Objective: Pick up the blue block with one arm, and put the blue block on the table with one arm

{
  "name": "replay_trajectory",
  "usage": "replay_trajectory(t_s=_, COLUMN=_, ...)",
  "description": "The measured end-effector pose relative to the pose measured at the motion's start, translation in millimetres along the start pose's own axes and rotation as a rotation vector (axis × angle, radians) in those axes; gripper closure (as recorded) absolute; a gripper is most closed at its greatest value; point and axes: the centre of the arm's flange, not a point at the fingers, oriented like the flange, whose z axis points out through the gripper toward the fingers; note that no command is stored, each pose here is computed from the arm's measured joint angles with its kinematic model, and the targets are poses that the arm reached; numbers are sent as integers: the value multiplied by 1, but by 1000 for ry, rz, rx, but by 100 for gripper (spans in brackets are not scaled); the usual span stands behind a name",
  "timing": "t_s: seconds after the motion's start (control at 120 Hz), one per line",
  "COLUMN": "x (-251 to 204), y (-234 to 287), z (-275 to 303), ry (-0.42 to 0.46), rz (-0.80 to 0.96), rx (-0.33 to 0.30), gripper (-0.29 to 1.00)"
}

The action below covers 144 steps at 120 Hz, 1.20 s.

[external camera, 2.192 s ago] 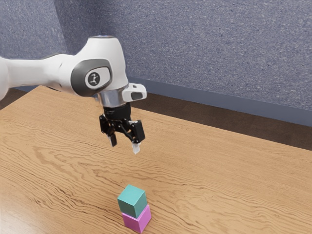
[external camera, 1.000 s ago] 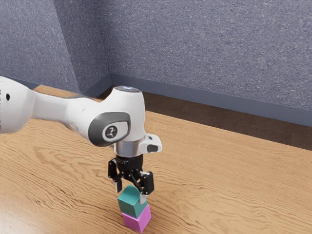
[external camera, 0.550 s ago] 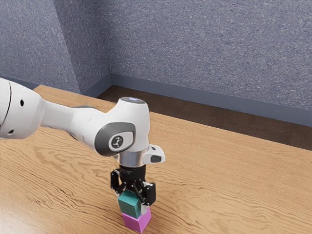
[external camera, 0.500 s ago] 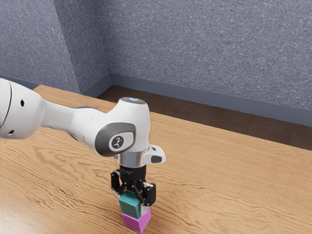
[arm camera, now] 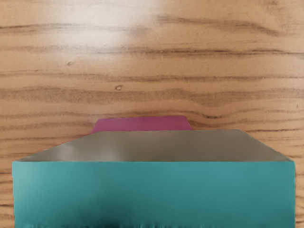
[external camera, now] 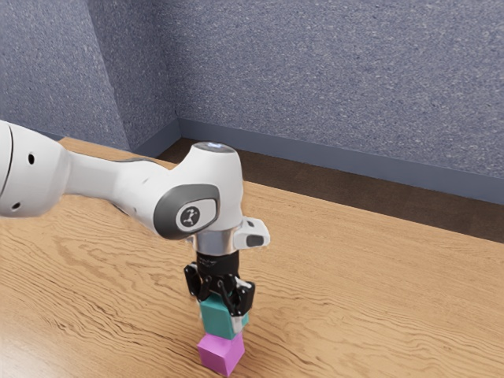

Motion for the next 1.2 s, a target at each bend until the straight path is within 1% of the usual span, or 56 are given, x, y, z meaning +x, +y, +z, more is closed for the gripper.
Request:
replay_trajectory(t_s=0.075, x=9, y=-20, z=-6, ry=16, rz=-29, rx=9, gripper=31)
replay_trajectory(t_s=0.167, x=20, y=-59, z=-11, ry=23, rz=-89, rx=8, gripper=32)
replay_trajectory(t_s=0.25, x=29, y=-96, z=-7, ry=14, rz=-150, rx=7, gripper=31)
replay_trajectory(t_s=0.308, x=33, y=-112, z=-1, ry=2, rz=-175, rx=13, gripper=32)
replay_trajectory(t_s=0.45, x=38, y=-110, z=21, ry=-29, rz=-161, rx=42, gripper=32)
replay_trajectory(t_s=0.525, x=38, y=-108, z=23, ry=-31, rz=-152, rx=44, gripper=25)
replay_trajectory(t_s=0.717, x=40, y=-109, z=17, ry=-15, rz=-136, rx=37, gripper=12)
replay_trajectory(t_s=0.833, x=50, y=-107, z=-24, ry=69, rz=-105, rx=42, gripper=7)
replay_trajectory(t_s=0.883, x=52, y=-106, z=-51, ry=118, rz=-88, rx=44, gripper=6)
replay_trajectory(t_s=0.917, x=56, y=-105, z=-77, ry=157, rz=-78, rx=47, gripper=5)
replay_trajectory(t_s=0.958, x=62, y=-102, z=-125, ry=221, rz=-66, rx=51, gripper=4)
replay_trajectory(t_s=1.017, x=62, y=-98, z=-185, ry=286, rz=-57, rx=57, gripper=3)
replay_trajectory(t_s=1.075, x=56, y=-95, z=-220, ry=296, rz=-51, rx=71, gripper=2)
replay_trajectory(t_s=1.2, x=40, y=-91, z=-252, ry=256, rz=-44, rx=125, gripper=1)
